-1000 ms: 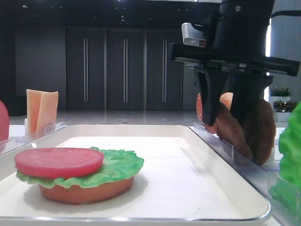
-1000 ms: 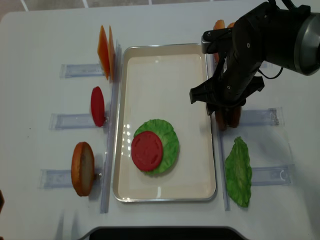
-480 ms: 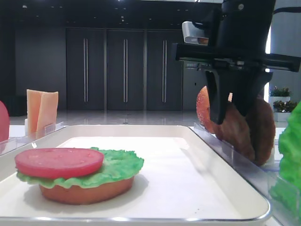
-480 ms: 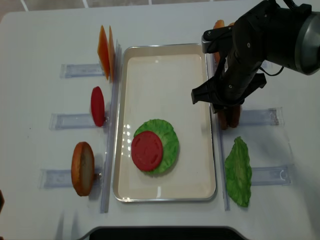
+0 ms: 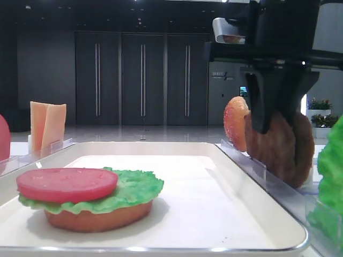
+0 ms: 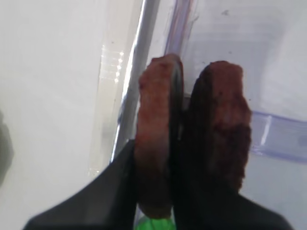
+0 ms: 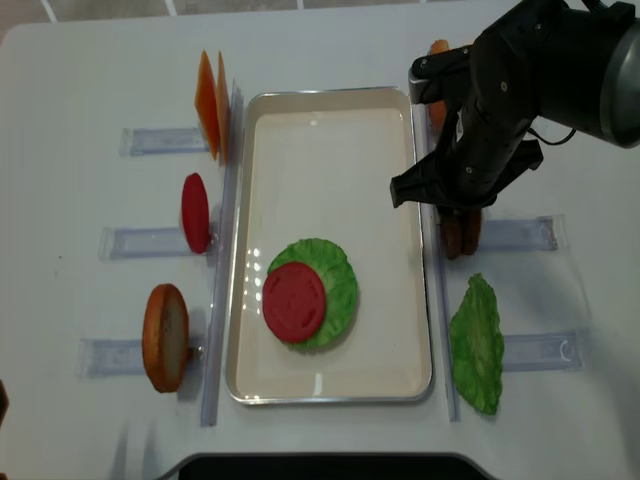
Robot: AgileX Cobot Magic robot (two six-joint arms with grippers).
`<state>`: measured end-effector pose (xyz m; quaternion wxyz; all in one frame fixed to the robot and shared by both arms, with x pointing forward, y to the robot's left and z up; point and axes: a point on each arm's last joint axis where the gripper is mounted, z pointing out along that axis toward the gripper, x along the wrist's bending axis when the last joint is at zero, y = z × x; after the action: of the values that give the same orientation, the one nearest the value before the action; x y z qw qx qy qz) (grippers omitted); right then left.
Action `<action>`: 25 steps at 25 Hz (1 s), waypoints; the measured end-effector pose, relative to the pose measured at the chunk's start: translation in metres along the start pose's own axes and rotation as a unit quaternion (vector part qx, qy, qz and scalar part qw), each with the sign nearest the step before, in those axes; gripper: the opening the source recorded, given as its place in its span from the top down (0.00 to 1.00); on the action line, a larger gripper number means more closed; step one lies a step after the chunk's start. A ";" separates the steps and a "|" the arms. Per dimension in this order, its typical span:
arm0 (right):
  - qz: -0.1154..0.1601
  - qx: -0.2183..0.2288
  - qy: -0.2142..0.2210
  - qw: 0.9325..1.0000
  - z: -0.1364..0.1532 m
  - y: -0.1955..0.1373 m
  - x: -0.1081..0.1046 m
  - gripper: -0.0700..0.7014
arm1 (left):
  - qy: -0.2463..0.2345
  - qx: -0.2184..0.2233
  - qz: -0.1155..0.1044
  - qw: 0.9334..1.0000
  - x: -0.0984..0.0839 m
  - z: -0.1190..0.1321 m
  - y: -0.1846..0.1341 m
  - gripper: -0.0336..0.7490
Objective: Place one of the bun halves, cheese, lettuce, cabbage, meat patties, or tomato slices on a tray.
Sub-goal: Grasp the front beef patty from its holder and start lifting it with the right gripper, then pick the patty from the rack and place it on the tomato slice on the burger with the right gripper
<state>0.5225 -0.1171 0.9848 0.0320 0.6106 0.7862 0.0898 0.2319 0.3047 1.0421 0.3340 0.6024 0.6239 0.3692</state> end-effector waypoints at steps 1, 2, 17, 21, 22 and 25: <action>0.001 0.000 0.000 1.000 -0.003 -0.001 0.000 0.73 | 0.000 0.000 0.000 1.000 0.000 0.000 0.000 0.60; 0.003 -0.001 0.000 1.000 -0.007 -0.002 -0.001 0.73 | 0.000 0.000 0.000 1.000 0.000 0.000 0.000 0.60; 0.013 -0.110 0.038 0.993 -0.104 -0.029 -0.010 0.73 | 0.000 0.000 0.000 1.000 0.000 0.000 0.000 0.60; 0.015 -0.102 0.042 0.994 -0.126 -0.048 -0.015 0.73 | 0.000 0.000 0.000 1.000 0.000 0.000 0.000 0.60; 0.017 -0.089 0.041 0.995 -0.128 -0.054 -0.016 0.73 | 0.000 0.000 0.000 1.000 0.000 0.000 0.000 0.60; 0.021 -0.072 0.051 0.996 -0.136 -0.075 -0.016 0.73 | 0.000 0.000 0.000 1.000 0.000 0.000 0.000 0.60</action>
<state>0.4331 -0.1643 1.1033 0.0338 0.6180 0.7651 0.1773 0.2319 0.3047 1.0421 0.3340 0.6024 0.6239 0.3692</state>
